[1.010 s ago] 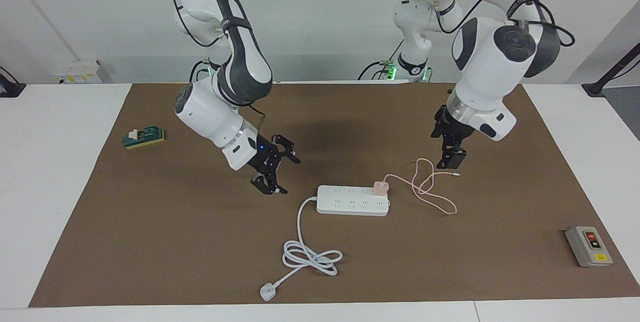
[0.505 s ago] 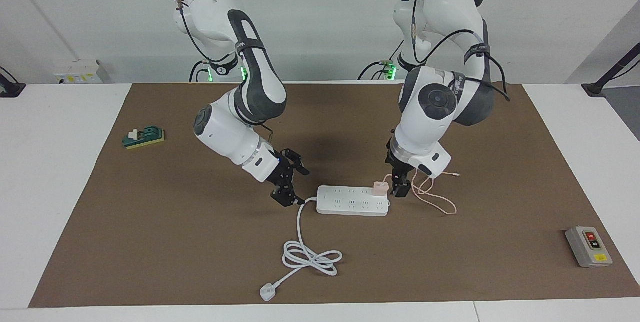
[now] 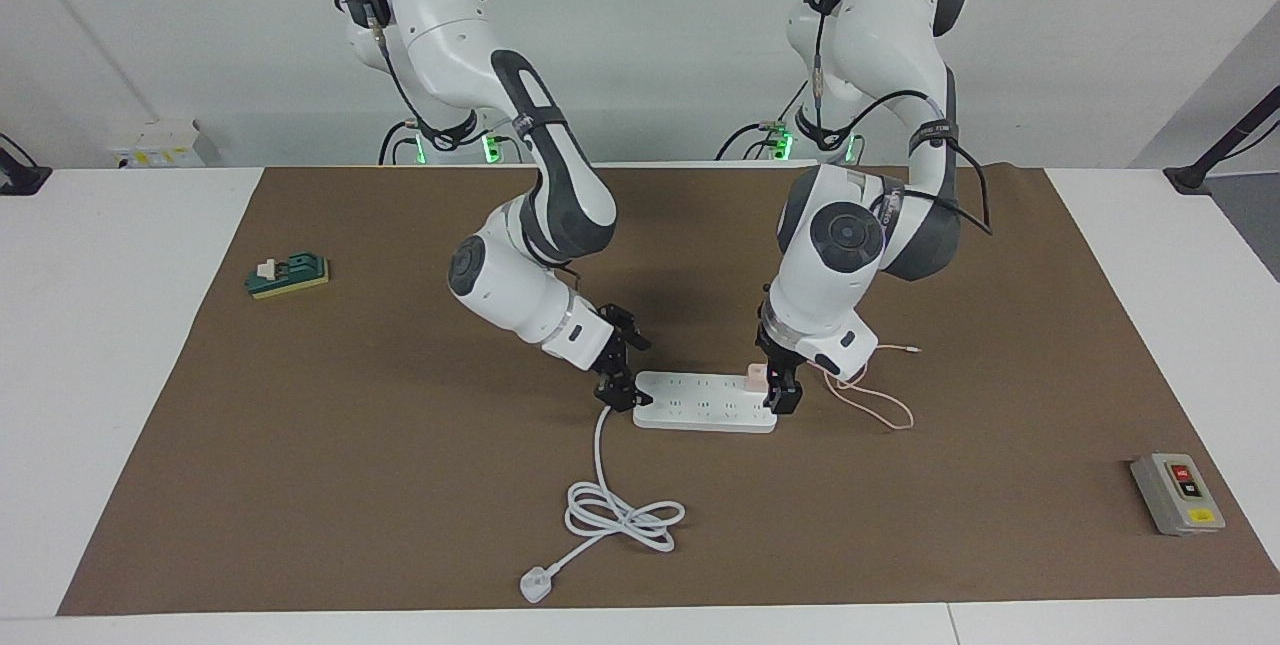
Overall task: Unplug charger and place it aside
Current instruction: 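Grasp the pink charger with the left gripper while the right gripper holds the strip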
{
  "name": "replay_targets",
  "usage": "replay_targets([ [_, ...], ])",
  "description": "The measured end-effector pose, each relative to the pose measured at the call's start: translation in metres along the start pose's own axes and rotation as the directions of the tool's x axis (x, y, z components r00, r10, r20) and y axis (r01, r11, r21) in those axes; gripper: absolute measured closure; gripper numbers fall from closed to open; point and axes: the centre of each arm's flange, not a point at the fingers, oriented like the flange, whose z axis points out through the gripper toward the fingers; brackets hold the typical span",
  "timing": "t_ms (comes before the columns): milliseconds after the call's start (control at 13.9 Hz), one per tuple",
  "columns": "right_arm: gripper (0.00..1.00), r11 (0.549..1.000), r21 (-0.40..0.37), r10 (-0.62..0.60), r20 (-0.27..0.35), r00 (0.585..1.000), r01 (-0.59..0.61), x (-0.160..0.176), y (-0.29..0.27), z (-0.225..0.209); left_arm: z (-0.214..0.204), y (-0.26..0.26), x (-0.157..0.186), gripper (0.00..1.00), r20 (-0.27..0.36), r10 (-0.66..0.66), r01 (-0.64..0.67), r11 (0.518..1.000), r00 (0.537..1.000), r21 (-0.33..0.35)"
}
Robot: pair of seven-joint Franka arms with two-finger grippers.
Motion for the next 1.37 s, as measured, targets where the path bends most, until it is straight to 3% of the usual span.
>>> replay_targets([
  [144, 0.00, 1.000, 0.011, -0.001, 0.000, 1.000, 0.001, -0.007, 0.003, 0.017, 0.008, 0.002, 0.002, 0.00, -0.008, -0.002, 0.002, 1.000, 1.000, 0.009],
  [721, 0.00, 0.998, -0.003, -0.058, 0.042, 0.997, 0.058, -0.024, 0.017, 0.017, 0.031, 0.008, 0.001, 0.00, -0.016, 0.002, -0.002, 1.000, 1.000, 0.004],
  [1010, 0.00, 0.998, -0.010, -0.059, 0.036, 0.998, 0.059, -0.022, 0.017, 0.026, 0.041, -0.005, -0.012, 0.00, -0.016, 0.023, -0.024, 0.999, 1.000, -0.043],
  [1370, 0.02, 0.998, -0.018, -0.060, 0.030, 0.998, 0.061, -0.018, 0.017, 0.027, 0.044, -0.034, -0.009, 0.00, -0.045, 0.038, -0.039, 0.999, 0.998, -0.011],
])
